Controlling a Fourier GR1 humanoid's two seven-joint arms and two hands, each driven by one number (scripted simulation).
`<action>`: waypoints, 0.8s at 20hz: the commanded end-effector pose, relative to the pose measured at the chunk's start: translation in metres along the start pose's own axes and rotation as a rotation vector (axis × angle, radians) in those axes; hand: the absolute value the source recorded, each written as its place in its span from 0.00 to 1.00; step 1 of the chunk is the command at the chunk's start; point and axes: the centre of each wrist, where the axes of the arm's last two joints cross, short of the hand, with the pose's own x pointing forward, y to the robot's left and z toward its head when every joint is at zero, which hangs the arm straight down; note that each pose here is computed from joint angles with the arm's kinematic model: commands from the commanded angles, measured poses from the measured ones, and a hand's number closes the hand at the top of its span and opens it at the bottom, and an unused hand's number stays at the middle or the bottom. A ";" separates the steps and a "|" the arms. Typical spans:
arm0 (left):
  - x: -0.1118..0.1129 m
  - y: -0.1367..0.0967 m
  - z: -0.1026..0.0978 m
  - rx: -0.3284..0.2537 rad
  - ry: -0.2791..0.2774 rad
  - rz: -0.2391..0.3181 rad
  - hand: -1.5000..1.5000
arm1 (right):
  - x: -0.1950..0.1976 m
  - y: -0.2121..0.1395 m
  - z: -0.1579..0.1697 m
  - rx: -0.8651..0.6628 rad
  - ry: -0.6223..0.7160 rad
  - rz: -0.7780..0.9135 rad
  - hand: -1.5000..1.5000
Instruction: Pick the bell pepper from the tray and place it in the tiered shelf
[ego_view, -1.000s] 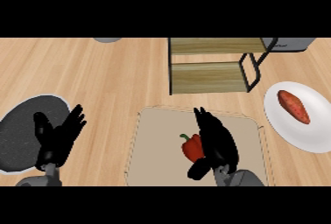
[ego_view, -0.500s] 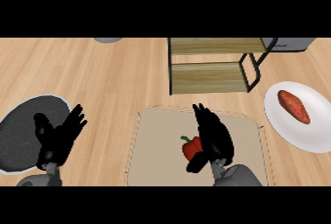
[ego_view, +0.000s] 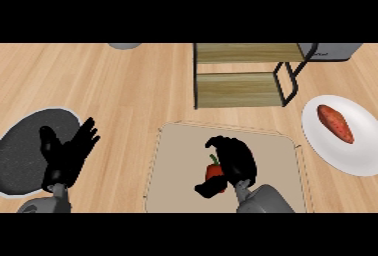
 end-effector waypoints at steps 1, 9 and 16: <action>0.008 0.008 0.006 0.013 0.019 0.004 0.50 | 0.014 0.008 -0.016 0.082 -0.048 0.024 1.00; -0.020 -0.004 0.005 0.000 0.018 0.018 0.50 | 0.009 0.027 0.018 -0.002 -0.197 -0.079 1.00; 0.002 0.012 -0.016 0.000 0.023 0.003 0.50 | 0.052 -0.020 -0.006 0.049 -0.170 -0.074 1.00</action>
